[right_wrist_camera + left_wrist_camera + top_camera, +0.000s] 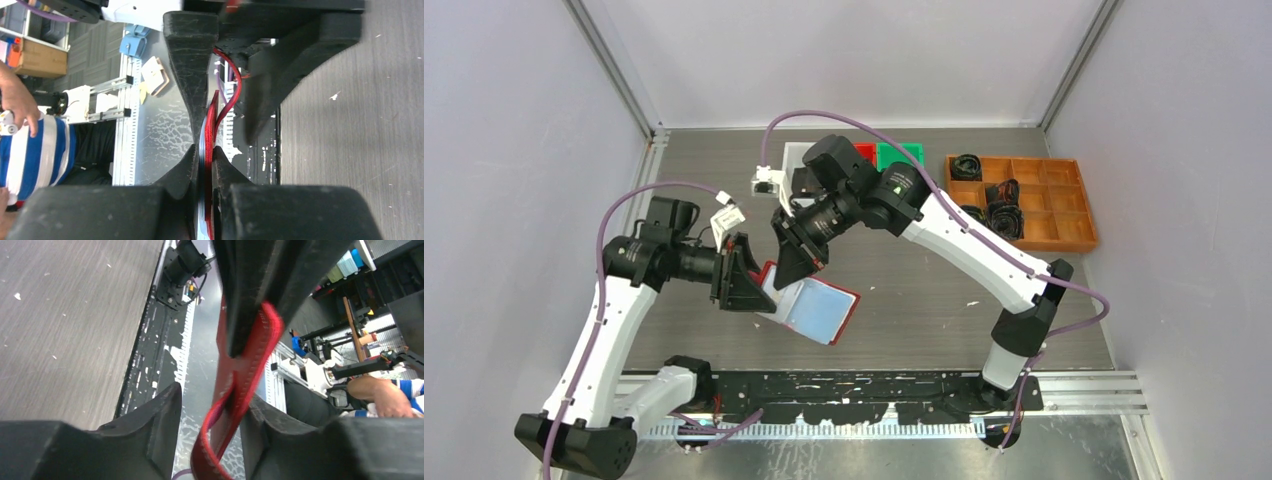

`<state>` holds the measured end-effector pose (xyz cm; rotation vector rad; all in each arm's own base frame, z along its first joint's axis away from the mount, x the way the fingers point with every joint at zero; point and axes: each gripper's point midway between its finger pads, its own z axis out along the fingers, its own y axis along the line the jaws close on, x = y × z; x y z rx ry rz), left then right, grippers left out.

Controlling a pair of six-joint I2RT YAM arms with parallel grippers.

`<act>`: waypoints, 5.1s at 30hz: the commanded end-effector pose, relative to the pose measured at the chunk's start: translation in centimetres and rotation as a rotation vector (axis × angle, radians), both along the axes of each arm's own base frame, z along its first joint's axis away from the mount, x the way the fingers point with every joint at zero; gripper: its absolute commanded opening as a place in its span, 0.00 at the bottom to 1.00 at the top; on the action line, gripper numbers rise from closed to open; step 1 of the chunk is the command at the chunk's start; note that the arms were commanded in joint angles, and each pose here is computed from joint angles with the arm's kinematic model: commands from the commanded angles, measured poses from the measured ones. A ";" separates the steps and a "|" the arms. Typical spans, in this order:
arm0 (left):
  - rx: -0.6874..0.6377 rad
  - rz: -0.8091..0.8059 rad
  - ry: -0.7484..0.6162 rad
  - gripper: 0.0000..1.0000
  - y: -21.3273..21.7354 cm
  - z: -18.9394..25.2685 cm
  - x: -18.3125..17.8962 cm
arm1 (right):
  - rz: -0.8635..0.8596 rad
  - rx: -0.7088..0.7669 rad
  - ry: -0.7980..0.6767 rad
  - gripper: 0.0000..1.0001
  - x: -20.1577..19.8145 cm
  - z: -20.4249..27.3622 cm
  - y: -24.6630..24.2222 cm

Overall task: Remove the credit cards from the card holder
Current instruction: Remove the credit card from the card holder.

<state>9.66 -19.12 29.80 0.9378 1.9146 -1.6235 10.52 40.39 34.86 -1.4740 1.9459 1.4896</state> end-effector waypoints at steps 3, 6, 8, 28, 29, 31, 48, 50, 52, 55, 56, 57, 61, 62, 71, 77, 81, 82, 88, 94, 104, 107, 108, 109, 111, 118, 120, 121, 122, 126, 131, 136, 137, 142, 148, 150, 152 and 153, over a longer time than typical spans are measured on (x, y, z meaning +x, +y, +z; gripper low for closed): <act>-0.070 -0.007 -0.075 0.13 -0.3 2.2 -0.2 | 0.054 0.124 -0.004 0.01 -1.4 3.7 0.1; -0.077 -0.010 -0.083 0.00 -0.3 2.0 -0.4 | 0.033 0.120 -0.006 0.15 -1.1 3.8 0.3; -0.077 -0.006 -0.092 0.00 -0.3 2.0 -0.3 | 0.013 0.127 -0.001 0.29 -0.7 3.8 0.6; -0.088 0.245 -0.063 0.00 -0.9 3.8 5.4 | -0.710 0.452 0.075 0.70 7.5 9.0 -9.7; -0.090 0.256 -0.065 0.00 -0.9 3.9 5.6 | -0.687 0.471 0.095 0.70 7.1 9.0 -9.6; -0.098 0.277 -0.068 0.00 -0.9 4.2 6.1 | -0.632 0.494 0.182 0.67 6.0 8.8 -9.1; -0.145 0.266 -0.098 0.00 -1.0 6.3 5.8 | -0.478 0.427 0.389 0.58 4.5 2.8 -3.1; -0.154 0.251 -0.090 0.00 -1.1 6.4 5.3 | -0.481 0.428 0.378 0.57 4.6 2.7 -3.0; -0.166 0.232 -0.086 0.00 -1.1 6.6 4.9 | -0.475 0.439 0.374 0.55 4.6 3.0 -2.8; -0.175 0.195 -0.062 0.00 -1.2 6.6 4.2 | -0.455 0.467 0.376 0.50 4.5 3.9 -2.4; -0.176 0.182 -0.050 0.00 -1.2 6.6 4.0 | -0.451 0.471 0.374 0.49 4.6 4.1 -2.3; -0.178 0.172 -0.046 0.01 -1.2 6.6 3.8 | -0.448 0.477 0.371 0.49 4.6 4.4 -2.3; -0.183 0.131 -0.033 0.06 -1.1 6.7 2.8 | -0.439 0.502 0.339 0.47 4.6 5.4 -2.3; -0.185 0.121 -0.029 0.06 -1.1 6.8 2.5 | -0.444 0.500 0.327 0.47 4.8 5.5 -2.3; -0.199 0.003 -0.045 0.06 -0.8 7.0 -0.3 | -0.548 0.466 0.213 0.41 6.5 5.4 -2.7; -0.194 0.037 -0.063 0.18 -1.1 6.5 0.6 | -0.483 0.533 0.259 0.29 5.5 6.8 -1.6; -0.190 0.053 -0.058 0.31 -1.2 6.3 1.3 | -0.450 0.571 0.283 0.17 4.9 7.2 -1.6; -0.189 0.056 -0.056 0.34 -1.2 6.3 1.4 | -0.451 0.571 0.286 0.14 4.8 7.1 -1.7; -0.194 0.030 -0.061 0.31 -1.1 6.7 0.9 | -0.450 0.556 0.277 0.01 4.4 6.5 -2.2; -0.199 0.032 -0.086 0.19 -1.1 7.2 0.6 | -0.436 0.539 0.281 0.01 3.8 5.8 -2.5; -0.208 0.035 -0.116 0.06 -1.0 8.1 0.2 | -0.451 0.540 0.324 0.01 2.8 3.3 -3.7; -0.209 0.032 -0.116 0.02 -1.0 8.2 0.1 | -0.442 0.545 0.323 0.01 2.6 3.4 -3.8; -0.209 0.029 -0.117 0.02 -1.0 8.2 0.0 | -0.437 0.547 0.321 0.02 2.6 3.5 -3.8; -0.210 0.027 -0.117 0.01 -1.0 8.2 -0.1 | -0.433 0.550 0.318 0.06 2.5 3.7 -3.9; -0.210 0.025 -0.117 0.01 -0.9 8.2 -0.1 | -0.429 0.558 0.311 0.17 2.4 4.1 -3.9; -0.211 0.014 -0.123 0.00 -0.9 8.0 -0.4 | -0.427 0.650 0.335 0.29 3.4 7.2 -3.4; -0.211 0.013 -0.123 0.00 -0.9 8.1 -0.4 | -0.422 0.690 0.348 0.28 3.8 8.1 -3.6; -0.212 0.010 -0.126 0.00 -0.9 8.1 -0.4 | -0.415 0.706 0.357 0.28 3.9 8.4 -3.6; -0.212 0.009 -0.126 0.00 -0.9 8.2 -0.5 | -0.412 0.715 0.370 0.28 4.0 8.5 -3.6; -0.214 0.005 -0.135 0.00 -0.8 8.3 -0.7 | -0.397 0.757 0.419 0.25 4.3 9.0 -3.7; -0.215 0.018 -0.144 0.00 -0.8 8.4 -0.6 | -0.398 0.768 0.443 0.15 4.3 8.6 -4.0; -0.217 0.019 -0.152 0.00 -0.8 8.8 -0.7 | -0.427 0.731 0.419 0.10 3.9 7.0 -4.7; -0.218 0.018 -0.152 0.00 -0.8 8.9 -0.7 | -0.434 0.723 0.412 0.09 3.8 6.7 -4.9; -0.218 0.024 -0.148 0.00 -0.8 9.1 -0.6 | -0.447 0.699 0.375 0.05 3.6 6.1 -5.5; -0.218 0.025 -0.147 0.00 -0.8 9.1 -0.6 | -0.452 0.662 0.350 0.01 3.9 6.3 -6.2; -0.217 0.025 -0.150 0.00 -0.9 9.1 -0.5 | -0.471 0.631 0.335 0.01 4.5 6.4 -7.3; -0.212 0.031 -0.148 0.00 -0.9 8.8 -0.3 | -0.522 0.586 0.307 0.01 5.6 6.2 -9.1; -0.209 0.033 -0.143 0.00 -0.9 8.6 -0.2 | -0.560 0.566 0.281 0.01 6.2 6.1 -10.3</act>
